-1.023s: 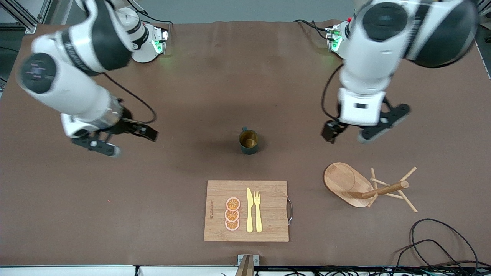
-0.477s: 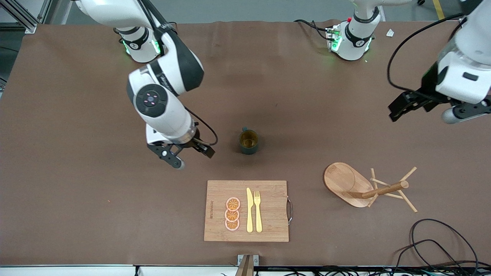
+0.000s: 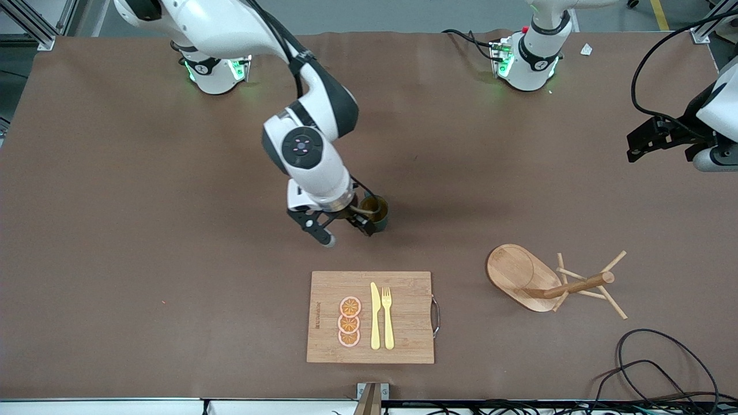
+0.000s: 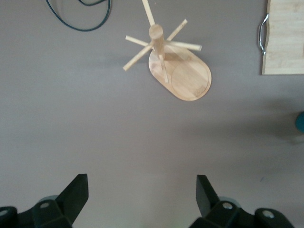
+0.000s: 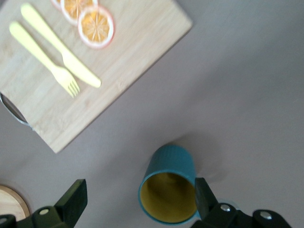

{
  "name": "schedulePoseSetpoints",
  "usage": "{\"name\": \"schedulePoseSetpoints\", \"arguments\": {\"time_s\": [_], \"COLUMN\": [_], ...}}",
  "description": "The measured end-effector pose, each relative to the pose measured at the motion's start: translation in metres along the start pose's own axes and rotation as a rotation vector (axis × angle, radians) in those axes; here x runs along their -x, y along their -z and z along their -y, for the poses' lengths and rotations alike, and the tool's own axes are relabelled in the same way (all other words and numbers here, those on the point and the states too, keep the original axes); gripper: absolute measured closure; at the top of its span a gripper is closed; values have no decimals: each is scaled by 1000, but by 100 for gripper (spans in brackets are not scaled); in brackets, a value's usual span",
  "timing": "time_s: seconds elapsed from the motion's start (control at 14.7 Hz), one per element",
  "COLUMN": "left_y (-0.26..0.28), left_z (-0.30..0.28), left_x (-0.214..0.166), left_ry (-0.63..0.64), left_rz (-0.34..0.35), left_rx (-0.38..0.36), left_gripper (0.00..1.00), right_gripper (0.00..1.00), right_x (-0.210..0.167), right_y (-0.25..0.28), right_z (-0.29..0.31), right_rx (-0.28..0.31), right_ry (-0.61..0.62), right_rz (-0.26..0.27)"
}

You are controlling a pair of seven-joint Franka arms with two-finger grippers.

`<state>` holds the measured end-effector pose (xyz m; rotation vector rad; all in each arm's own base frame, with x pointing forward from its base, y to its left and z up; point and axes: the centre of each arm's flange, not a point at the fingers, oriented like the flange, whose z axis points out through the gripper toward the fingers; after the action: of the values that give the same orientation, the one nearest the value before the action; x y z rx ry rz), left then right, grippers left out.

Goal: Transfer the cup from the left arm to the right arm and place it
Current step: 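Move the right gripper to the mug while the left gripper withdraws, then close the right gripper on the teal mug's rim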

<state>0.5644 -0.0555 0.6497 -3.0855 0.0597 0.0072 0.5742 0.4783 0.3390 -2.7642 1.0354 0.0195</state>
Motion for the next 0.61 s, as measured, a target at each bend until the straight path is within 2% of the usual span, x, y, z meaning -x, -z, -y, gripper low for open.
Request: {"name": "schedulePoseSetpoints", "arguments": {"time_s": [0.27, 0.61], "left_y": [-3, -8], "left_z": [3, 12], "left_x": [9, 10], "left_ry": [2, 19], "left_rz": [14, 27], "left_rx": [-2, 19], "left_gripper": [0, 0], "right_gripper": [0, 3], "right_x": [27, 31], "right_y": [-45, -72], "right_z": [1, 3], "right_rx": [17, -23], "right_ry": [21, 19], "right_rz": [3, -9]}}
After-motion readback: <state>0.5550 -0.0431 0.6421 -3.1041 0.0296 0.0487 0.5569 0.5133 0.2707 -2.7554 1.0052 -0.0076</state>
